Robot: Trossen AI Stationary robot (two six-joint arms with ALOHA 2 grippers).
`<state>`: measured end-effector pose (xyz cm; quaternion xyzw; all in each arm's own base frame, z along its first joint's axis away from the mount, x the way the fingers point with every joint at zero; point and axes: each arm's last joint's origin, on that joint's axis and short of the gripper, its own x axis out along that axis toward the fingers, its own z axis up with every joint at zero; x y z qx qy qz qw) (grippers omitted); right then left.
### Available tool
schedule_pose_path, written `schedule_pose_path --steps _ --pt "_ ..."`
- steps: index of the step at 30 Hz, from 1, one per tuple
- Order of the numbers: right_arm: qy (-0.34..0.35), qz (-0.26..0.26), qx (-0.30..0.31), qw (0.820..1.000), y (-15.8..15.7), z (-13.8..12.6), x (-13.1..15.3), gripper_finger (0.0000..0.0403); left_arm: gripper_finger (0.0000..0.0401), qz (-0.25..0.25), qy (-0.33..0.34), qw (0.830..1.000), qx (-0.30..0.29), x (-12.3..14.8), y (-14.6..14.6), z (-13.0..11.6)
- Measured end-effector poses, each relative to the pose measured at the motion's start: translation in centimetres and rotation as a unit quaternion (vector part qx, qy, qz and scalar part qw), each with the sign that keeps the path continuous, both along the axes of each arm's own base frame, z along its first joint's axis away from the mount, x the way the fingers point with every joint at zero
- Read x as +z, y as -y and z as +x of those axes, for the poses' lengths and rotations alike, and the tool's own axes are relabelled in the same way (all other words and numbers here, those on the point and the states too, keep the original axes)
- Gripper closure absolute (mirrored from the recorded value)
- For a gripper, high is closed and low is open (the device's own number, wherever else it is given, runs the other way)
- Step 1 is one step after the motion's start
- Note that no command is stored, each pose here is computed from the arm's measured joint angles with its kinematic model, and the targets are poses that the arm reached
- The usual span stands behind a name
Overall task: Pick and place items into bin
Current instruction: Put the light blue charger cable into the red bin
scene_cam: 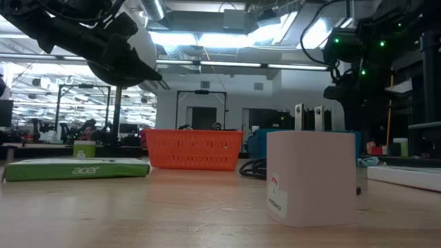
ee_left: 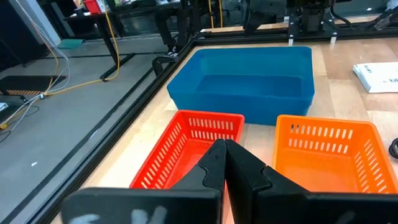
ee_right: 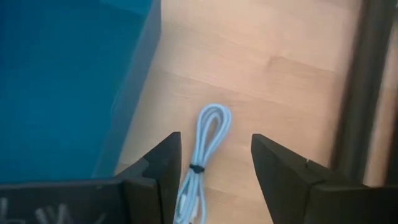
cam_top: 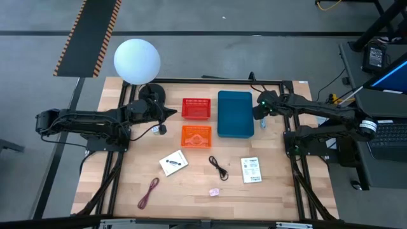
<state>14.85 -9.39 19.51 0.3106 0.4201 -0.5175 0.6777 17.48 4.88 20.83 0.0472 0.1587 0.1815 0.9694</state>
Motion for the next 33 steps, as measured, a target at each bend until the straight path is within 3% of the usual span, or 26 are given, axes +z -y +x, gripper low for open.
schedule_pose_path --steps 5,18,33 --pt "0.012 0.030 0.010 0.999 -0.5 -0.5 -2.1 0.0228 0.0397 -0.015 -0.012 1.000 0.004 -0.3 0.0 -0.1" --pt "0.019 0.023 0.002 1.000 -0.3 -0.5 -2.4 0.0228 0.0397 -0.016 -0.017 1.000 0.004 -0.4 0.0 -0.1" --pt "0.020 0.031 -0.021 0.999 -1.1 -2.0 -6.1 0.0228 0.0397 -0.016 -0.017 1.000 0.004 -0.4 0.0 -0.1"
